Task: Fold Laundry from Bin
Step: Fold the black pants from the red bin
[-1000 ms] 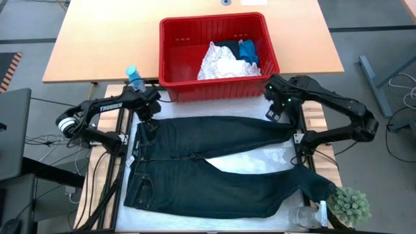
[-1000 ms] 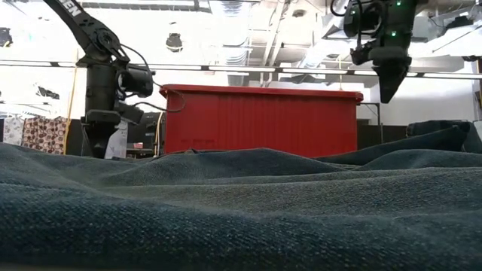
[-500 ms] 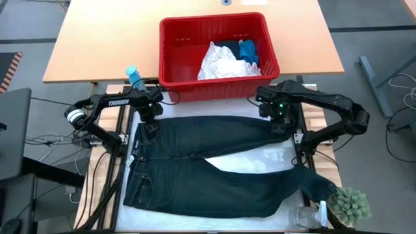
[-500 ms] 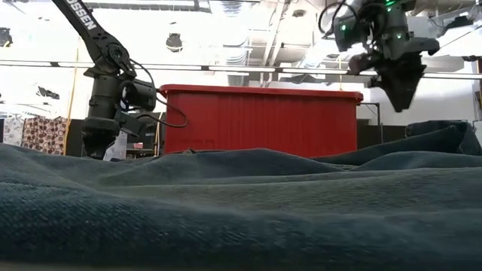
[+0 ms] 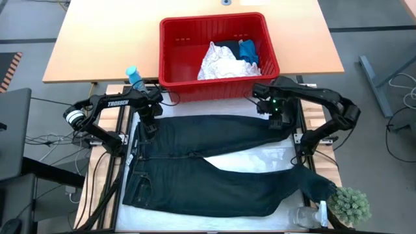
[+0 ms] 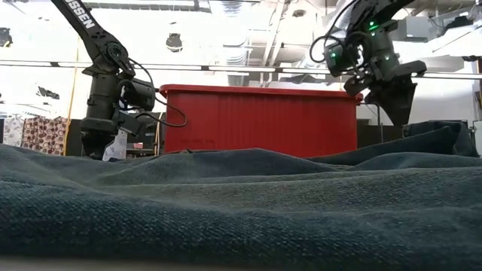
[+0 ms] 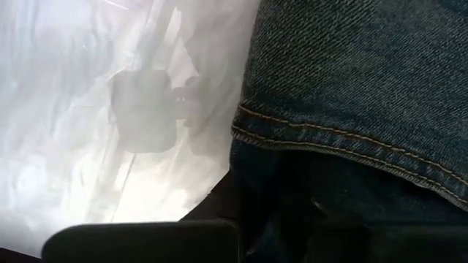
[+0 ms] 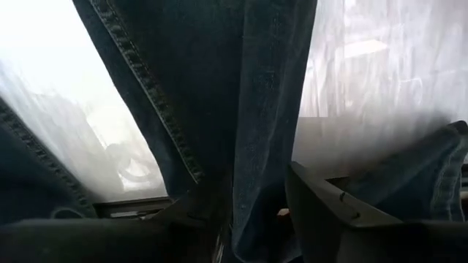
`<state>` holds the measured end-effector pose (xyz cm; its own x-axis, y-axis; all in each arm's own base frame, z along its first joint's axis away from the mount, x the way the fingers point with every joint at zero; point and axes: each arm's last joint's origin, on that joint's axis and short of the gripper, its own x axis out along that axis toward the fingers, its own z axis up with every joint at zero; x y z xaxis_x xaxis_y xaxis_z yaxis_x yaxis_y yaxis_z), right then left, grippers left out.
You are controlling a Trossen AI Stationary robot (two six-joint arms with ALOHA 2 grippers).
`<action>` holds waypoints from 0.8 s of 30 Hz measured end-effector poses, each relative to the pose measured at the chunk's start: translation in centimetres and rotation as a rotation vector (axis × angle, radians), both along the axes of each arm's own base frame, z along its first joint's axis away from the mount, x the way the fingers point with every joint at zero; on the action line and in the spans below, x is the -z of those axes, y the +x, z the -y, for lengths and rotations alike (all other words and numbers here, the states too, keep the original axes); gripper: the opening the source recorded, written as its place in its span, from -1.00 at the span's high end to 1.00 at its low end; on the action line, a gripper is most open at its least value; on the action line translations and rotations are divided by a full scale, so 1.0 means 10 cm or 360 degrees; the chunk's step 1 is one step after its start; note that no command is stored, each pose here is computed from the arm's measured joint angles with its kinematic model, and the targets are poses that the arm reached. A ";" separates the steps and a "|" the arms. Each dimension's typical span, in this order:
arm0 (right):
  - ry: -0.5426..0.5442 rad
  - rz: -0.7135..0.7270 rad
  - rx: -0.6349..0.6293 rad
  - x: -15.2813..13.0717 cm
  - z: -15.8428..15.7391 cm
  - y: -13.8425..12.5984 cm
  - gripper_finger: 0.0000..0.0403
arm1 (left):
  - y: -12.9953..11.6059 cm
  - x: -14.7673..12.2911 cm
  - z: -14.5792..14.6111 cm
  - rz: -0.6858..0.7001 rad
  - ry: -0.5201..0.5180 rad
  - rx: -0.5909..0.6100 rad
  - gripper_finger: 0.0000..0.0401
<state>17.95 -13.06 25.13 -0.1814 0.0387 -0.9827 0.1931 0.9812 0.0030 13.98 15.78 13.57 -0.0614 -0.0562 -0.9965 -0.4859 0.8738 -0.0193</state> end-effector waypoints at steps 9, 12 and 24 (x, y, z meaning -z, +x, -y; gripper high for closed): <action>0.0024 -0.0008 -0.0048 0.16 0.00 -0.01 0.23 | -0.01 0.00 0.00 -0.0023 0.0010 0.0006 0.87; 0.0016 -0.0044 -0.0076 0.31 -0.03 -0.04 0.23 | -0.01 0.00 0.00 -0.0026 0.0011 0.0005 0.87; -0.0026 -0.0104 -0.0009 0.53 -0.05 -0.12 0.88 | 0.00 -0.03 -0.01 -0.0073 0.0060 -0.0004 0.95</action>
<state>16.77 -12.57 19.83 -0.2453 0.0217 -0.9692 0.1868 0.9821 -0.0253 13.94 15.89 13.83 -0.1068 -0.0187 -0.9941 -0.4876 0.8723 0.0359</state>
